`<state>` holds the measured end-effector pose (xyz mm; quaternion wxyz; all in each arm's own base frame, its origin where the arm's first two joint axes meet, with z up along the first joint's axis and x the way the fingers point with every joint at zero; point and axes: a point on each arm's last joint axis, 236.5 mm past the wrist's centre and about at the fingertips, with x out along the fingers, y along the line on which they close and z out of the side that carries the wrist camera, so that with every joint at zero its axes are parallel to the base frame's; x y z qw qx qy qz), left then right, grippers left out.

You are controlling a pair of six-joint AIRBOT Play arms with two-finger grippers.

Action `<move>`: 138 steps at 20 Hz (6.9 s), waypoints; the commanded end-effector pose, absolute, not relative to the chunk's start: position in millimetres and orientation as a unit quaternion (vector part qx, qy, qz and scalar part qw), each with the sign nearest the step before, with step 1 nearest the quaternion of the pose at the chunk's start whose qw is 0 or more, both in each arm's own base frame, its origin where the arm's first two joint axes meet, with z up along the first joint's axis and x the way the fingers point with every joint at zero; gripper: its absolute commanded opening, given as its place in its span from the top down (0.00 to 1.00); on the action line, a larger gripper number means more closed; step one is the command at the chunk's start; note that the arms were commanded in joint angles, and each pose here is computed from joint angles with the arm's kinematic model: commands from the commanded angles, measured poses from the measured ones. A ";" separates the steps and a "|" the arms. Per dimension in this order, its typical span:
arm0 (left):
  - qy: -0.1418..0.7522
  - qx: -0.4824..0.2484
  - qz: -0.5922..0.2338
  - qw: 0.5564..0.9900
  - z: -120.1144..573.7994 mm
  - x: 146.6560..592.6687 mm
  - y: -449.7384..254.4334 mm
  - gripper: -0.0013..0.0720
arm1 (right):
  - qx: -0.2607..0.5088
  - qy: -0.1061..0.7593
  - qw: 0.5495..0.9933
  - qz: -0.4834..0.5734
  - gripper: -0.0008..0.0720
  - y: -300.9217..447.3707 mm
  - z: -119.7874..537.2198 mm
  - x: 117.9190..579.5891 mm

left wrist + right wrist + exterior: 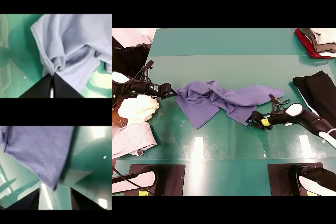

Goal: Fold the shirts.

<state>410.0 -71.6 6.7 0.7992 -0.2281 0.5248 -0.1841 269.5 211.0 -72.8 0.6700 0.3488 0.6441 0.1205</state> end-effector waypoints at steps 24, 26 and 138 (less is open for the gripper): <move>0.043 -0.013 -0.229 0.972 471.1 358.5 -80.2 0.95 | 0.222 0.118 0.956 0.154 0.97 45.9 401.9 355.7; -0.017 0.011 -0.230 0.973 518.4 317.4 -87.7 0.95 | 0.190 0.073 0.971 0.122 0.97 26.1 441.0 323.0; 0.702 -0.251 -0.123 0.655 -63.9 195.7 -94.4 0.23 | 0.055 0.768 0.638 -0.028 0.23 -24.9 -9.1 377.8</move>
